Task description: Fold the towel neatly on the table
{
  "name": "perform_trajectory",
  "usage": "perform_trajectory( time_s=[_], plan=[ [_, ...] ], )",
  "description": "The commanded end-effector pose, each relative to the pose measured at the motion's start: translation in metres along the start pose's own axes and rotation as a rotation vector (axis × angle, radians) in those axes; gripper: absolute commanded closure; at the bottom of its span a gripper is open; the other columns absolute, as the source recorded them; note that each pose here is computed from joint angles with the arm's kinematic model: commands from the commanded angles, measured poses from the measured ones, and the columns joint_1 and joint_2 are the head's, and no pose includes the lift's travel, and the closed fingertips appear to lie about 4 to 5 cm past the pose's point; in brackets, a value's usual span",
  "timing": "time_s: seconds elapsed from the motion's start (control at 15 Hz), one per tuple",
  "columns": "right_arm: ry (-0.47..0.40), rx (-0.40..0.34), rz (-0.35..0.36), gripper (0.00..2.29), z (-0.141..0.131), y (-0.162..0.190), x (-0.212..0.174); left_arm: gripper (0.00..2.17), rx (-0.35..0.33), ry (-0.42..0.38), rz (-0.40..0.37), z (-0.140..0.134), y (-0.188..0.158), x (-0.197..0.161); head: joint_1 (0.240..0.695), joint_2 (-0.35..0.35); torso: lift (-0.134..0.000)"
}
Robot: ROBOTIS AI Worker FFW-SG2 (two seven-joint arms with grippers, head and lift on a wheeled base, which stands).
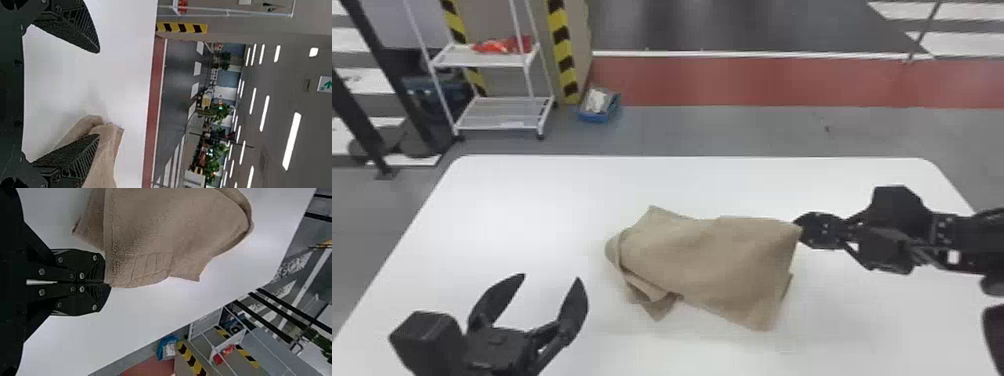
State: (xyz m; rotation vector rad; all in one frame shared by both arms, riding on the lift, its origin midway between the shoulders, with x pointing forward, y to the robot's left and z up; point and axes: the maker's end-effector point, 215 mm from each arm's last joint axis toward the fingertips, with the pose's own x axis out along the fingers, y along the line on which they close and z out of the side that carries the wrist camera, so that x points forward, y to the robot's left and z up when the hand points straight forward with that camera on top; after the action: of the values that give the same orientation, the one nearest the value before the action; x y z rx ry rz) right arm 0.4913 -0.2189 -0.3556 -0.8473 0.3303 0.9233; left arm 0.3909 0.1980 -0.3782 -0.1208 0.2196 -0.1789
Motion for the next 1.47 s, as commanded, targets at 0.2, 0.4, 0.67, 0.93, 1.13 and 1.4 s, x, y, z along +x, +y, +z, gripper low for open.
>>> perform_trajectory(
  time_s=[0.2,0.4,0.67,0.93,1.13,1.4],
  plan=[
    [-0.137,0.119,-0.096,1.36,0.039,-0.018,0.001,0.14,-0.021,0.214,-0.23,-0.051,-0.086,0.013,0.695,-0.067,-0.124],
    [-0.183,0.17,-0.117,1.36,0.062,-0.025,0.005,0.15,0.011,0.268,-0.214,-0.066,-0.099,0.025,0.695,-0.109,-0.124],
    [-0.226,0.221,-0.124,1.36,0.081,-0.033,0.009,0.15,0.038,0.268,-0.199,-0.068,-0.107,0.034,0.695,-0.104,-0.124],
    [-0.236,0.23,-0.114,1.36,0.093,-0.032,0.012,0.15,0.061,0.265,-0.192,-0.069,-0.117,0.049,0.695,-0.096,-0.124],
    [-0.238,0.233,-0.122,1.36,0.097,-0.035,0.009,0.21,0.07,0.255,-0.202,-0.066,-0.133,0.057,0.695,-0.102,-0.124],
    [-0.249,0.244,-0.143,1.36,0.102,-0.039,-0.002,1.47,0.111,0.312,-0.191,-0.08,-0.134,0.067,0.695,-0.126,-0.124]
  ],
)
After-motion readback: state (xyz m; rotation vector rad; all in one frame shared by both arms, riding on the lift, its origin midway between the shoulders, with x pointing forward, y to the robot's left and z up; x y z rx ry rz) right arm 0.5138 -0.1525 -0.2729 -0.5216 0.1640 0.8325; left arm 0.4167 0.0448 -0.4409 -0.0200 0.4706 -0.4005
